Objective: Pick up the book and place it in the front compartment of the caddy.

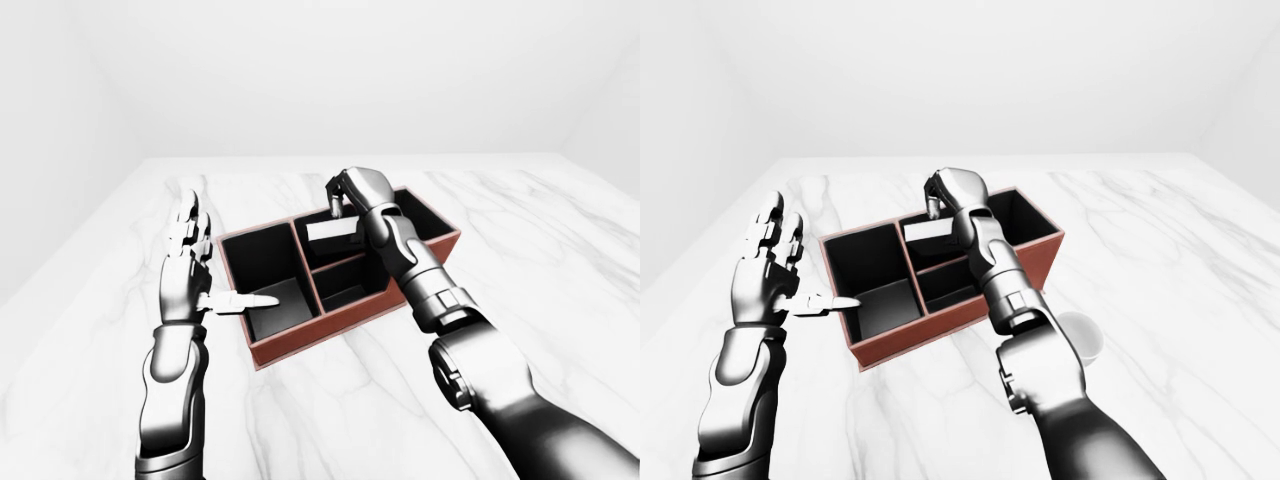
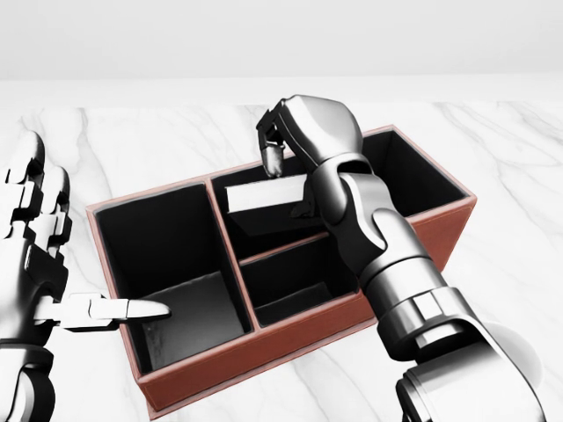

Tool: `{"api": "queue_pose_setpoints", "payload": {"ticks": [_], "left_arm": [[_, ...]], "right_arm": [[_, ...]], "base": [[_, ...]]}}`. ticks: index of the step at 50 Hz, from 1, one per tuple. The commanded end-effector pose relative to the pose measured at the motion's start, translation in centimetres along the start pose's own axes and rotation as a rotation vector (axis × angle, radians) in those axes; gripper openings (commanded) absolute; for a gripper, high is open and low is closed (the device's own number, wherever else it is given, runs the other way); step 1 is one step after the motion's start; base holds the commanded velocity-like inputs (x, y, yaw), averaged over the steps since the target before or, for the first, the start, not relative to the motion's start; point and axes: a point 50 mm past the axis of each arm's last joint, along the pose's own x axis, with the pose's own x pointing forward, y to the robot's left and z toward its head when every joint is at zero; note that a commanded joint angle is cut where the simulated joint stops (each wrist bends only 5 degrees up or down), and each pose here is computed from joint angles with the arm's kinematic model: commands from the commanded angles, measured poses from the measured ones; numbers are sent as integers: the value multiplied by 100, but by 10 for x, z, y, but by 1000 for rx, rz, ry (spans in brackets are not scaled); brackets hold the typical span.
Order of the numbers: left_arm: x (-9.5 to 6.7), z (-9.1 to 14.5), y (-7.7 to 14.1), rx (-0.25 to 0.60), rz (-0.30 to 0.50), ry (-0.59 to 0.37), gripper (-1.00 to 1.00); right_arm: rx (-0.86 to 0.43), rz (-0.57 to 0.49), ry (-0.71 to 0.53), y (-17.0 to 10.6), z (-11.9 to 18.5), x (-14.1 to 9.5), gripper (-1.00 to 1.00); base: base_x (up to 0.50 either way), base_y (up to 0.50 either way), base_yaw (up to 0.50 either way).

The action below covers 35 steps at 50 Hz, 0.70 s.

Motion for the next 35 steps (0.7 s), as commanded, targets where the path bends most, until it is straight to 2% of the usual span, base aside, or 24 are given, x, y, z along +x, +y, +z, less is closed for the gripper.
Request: {"api": "queue_pose_setpoints", "payload": {"ticks": [1, 35], "left_arm": [[0, -1, 0, 0, 0, 3, 100], [1, 0, 2, -6, 6, -1, 100]], "right_arm": [[-14, -52, 13, -5, -2, 2, -100], [11, -56, 25, -1, -4, 0, -100]], "base": [[1, 0, 0], [0, 0, 0]]}}
